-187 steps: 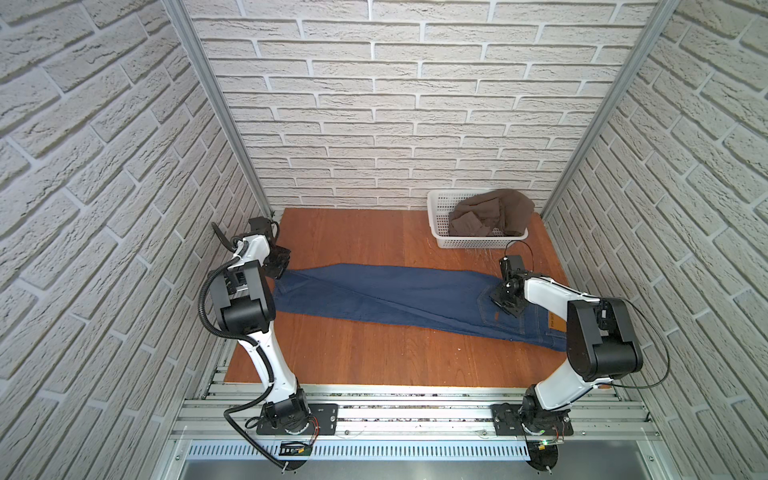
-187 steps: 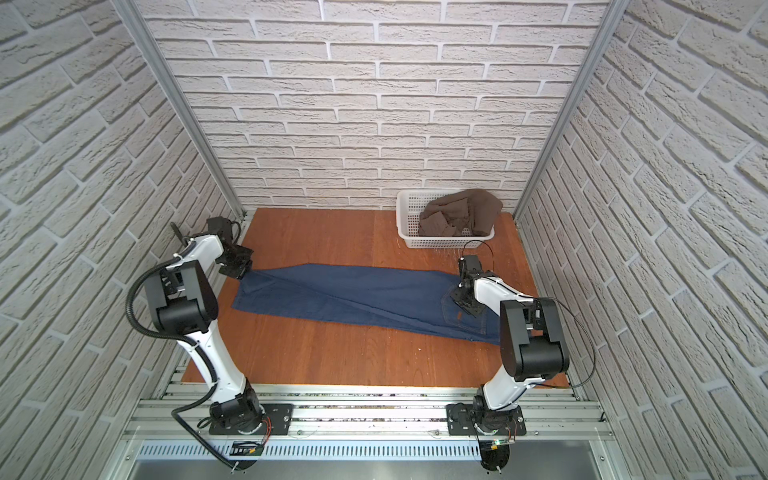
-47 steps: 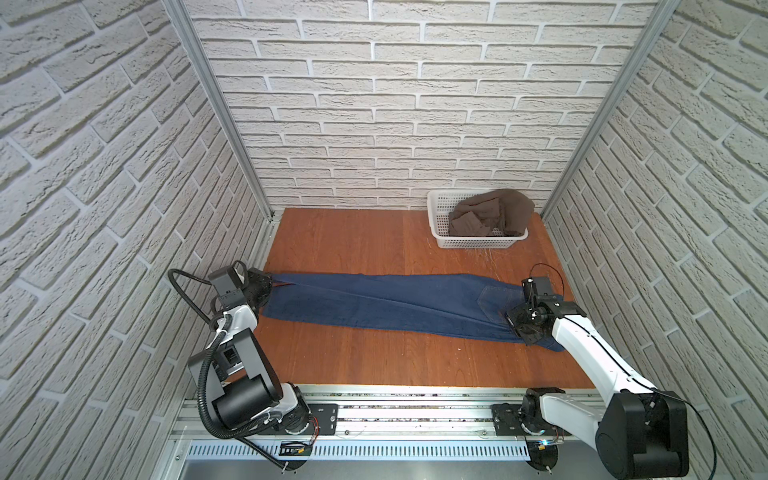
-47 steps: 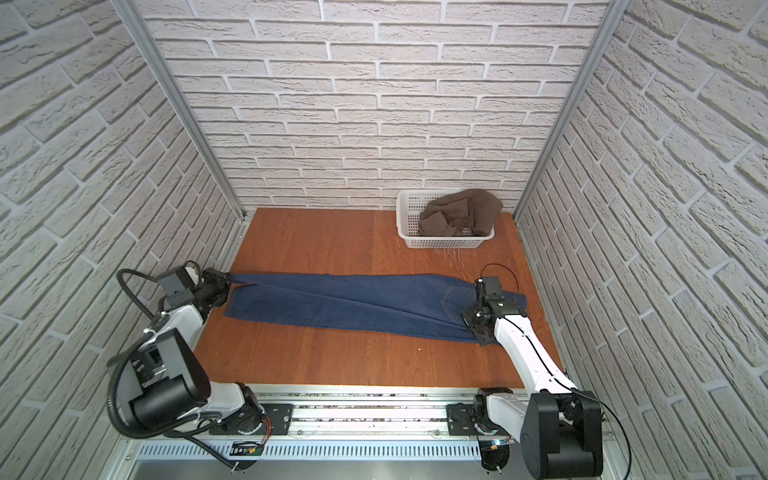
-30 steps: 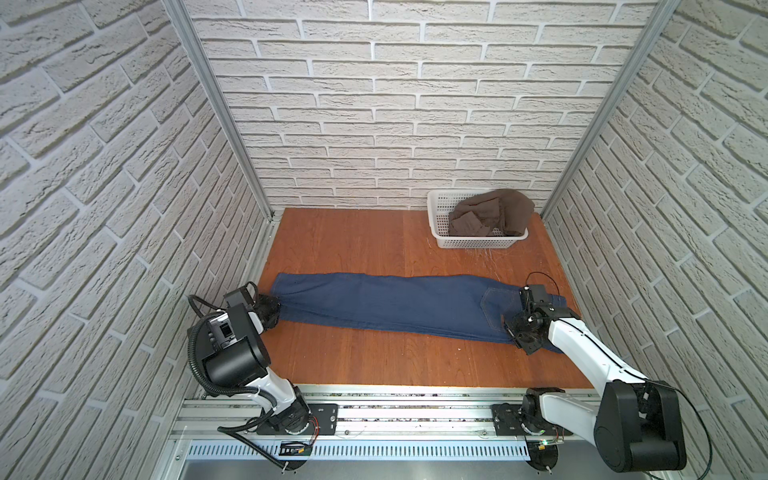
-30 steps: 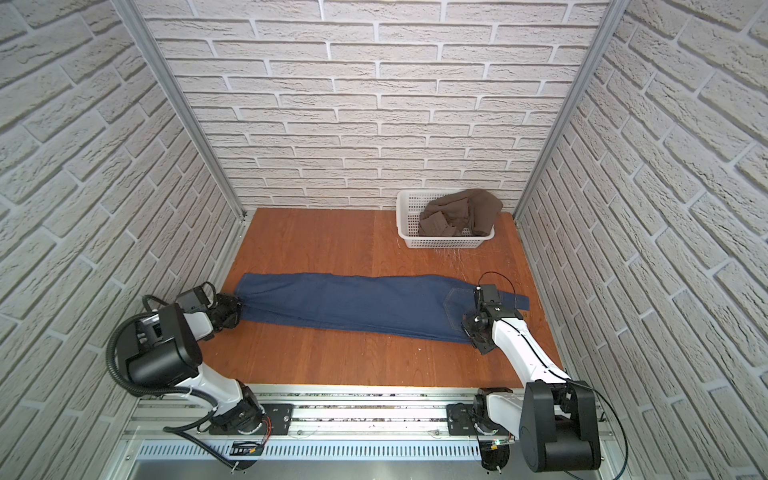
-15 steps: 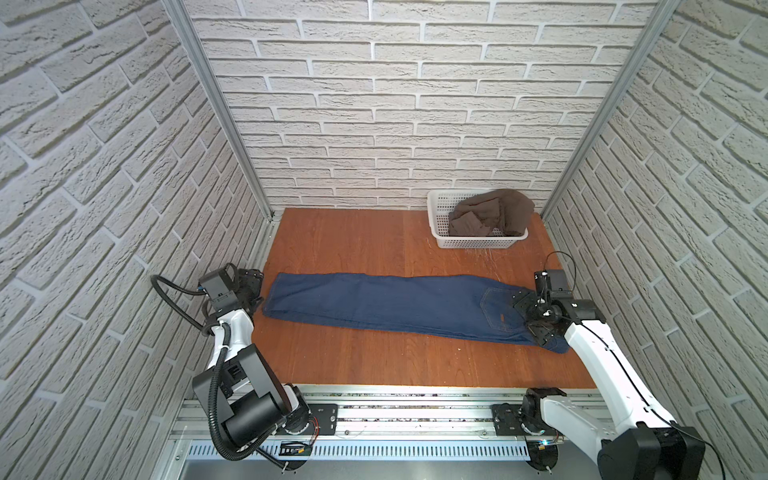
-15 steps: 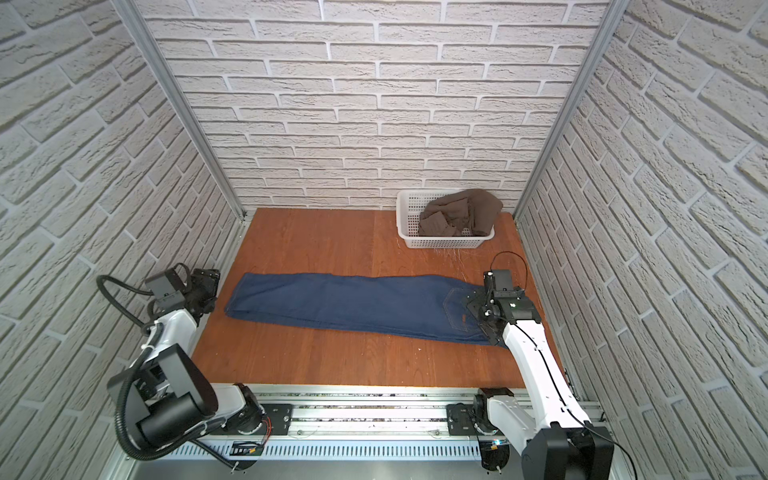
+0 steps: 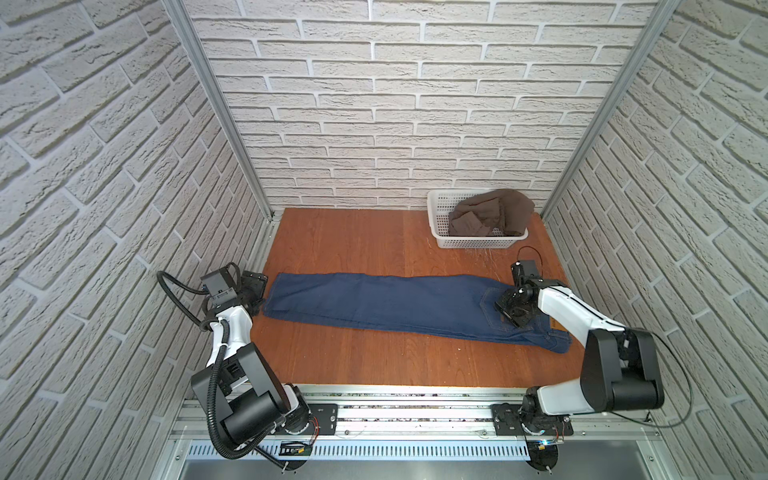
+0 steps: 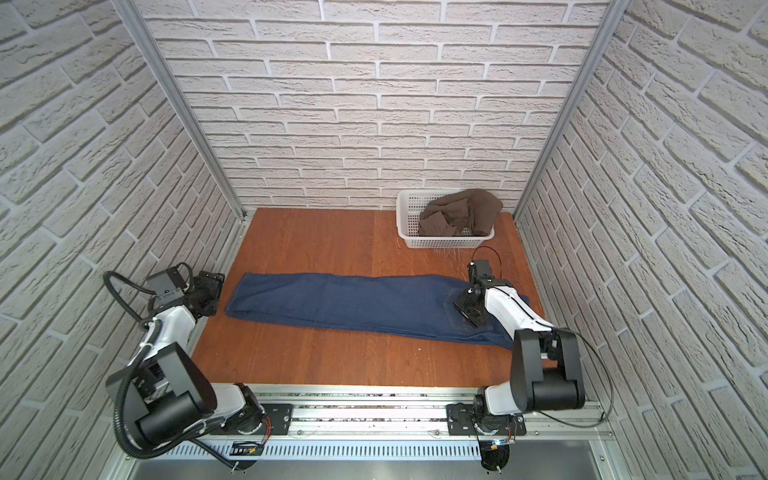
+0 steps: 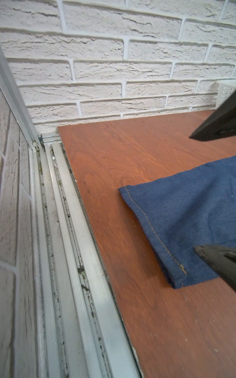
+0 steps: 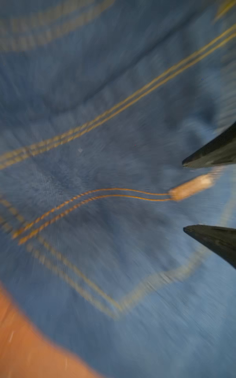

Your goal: Fold and stack the trousers

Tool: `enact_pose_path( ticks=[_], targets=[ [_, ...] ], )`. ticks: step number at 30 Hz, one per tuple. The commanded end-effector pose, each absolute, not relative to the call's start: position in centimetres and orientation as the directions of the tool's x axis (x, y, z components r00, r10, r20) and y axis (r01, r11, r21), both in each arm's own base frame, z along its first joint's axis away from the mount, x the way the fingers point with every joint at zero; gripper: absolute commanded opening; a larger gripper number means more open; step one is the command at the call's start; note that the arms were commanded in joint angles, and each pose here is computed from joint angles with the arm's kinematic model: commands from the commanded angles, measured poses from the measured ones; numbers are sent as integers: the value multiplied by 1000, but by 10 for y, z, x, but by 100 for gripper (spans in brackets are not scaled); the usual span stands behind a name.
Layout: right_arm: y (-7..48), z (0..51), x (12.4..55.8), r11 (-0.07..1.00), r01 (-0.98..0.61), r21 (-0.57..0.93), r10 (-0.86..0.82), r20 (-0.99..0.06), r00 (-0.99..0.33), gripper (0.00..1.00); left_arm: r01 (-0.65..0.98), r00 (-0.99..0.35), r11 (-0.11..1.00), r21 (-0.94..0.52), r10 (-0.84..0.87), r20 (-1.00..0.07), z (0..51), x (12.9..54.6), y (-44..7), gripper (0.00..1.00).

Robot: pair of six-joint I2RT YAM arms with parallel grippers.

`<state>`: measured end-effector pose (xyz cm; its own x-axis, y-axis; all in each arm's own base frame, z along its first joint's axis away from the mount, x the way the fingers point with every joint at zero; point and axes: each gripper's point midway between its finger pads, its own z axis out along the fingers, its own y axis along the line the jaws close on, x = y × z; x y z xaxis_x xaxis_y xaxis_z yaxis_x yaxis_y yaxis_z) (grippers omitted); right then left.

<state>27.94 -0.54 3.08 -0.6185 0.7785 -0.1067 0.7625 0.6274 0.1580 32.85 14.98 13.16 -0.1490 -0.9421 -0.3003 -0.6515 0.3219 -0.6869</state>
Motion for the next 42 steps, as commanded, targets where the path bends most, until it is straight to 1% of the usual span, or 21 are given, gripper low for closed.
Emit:
enact_pose_path(
  ticks=[1, 4, 6, 9, 11, 13, 14, 15, 18, 21, 26, 30, 35, 42],
  targets=[
    [-12, 21, 292, 656, 742, 136, 754, -149, -640, 47, -630, -153, 352, -692, -930, -334, 150, 332, 154, 79],
    [-24, 16, 300, 661, 747, 74, 746, -178, -642, 48, -624, -165, 360, -693, -928, -334, 153, 335, 155, 79],
    [-35, 18, 304, 660, 751, 28, 738, -211, -641, 53, -606, -193, 373, -703, -926, -324, 154, 343, 153, 79],
    [-52, 27, 310, 650, 760, -26, 728, -264, -632, 59, -571, -272, 388, -724, -921, -280, 154, 358, 146, 80],
    [-62, 32, 313, 642, 765, -50, 722, -296, -625, 60, -564, -330, 405, -719, -909, -253, 150, 365, 142, 80],
    [-70, 34, 315, 636, 769, -66, 719, -311, -621, 62, -573, -406, 445, -688, -884, -233, 144, 370, 136, 80],
    [-73, 35, 315, 633, 771, -72, 720, -312, -620, 62, -581, -439, 463, -670, -871, -221, 140, 371, 133, 94],
    [-75, 35, 315, 629, 773, -77, 721, -313, -618, 63, -589, -476, 485, -647, -855, -207, 135, 371, 129, 98],
    [-78, 33, 315, 630, 772, -83, 720, -310, -621, 63, -610, -559, 549, -571, -809, -181, 120, 372, 120, 98],
    [-82, 33, 314, 624, 776, -89, 723, -311, -617, 63, -615, -610, 591, -523, -776, -159, 107, 371, 115, 97],
    [-80, 36, 315, 633, 771, -67, 720, -314, -619, 63, -603, -677, 642, -474, -726, -121, 89, 370, 115, 91],
    [-71, 36, 315, 638, 770, -16, 732, -298, -613, 62, -567, -743, 699, -437, -662, -94, 83, 372, 115, 88],
    [-52, 34, 317, 663, 747, 44, 729, -265, -631, 62, -514, -827, 783, -350, -560, -39, 76, 369, 117, 86],
    [-30, 35, 319, 695, 711, 108, 712, -247, -658, 61, -459, -878, 835, -304, -478, 15, 60, 367, 120, 84]
  ],
)
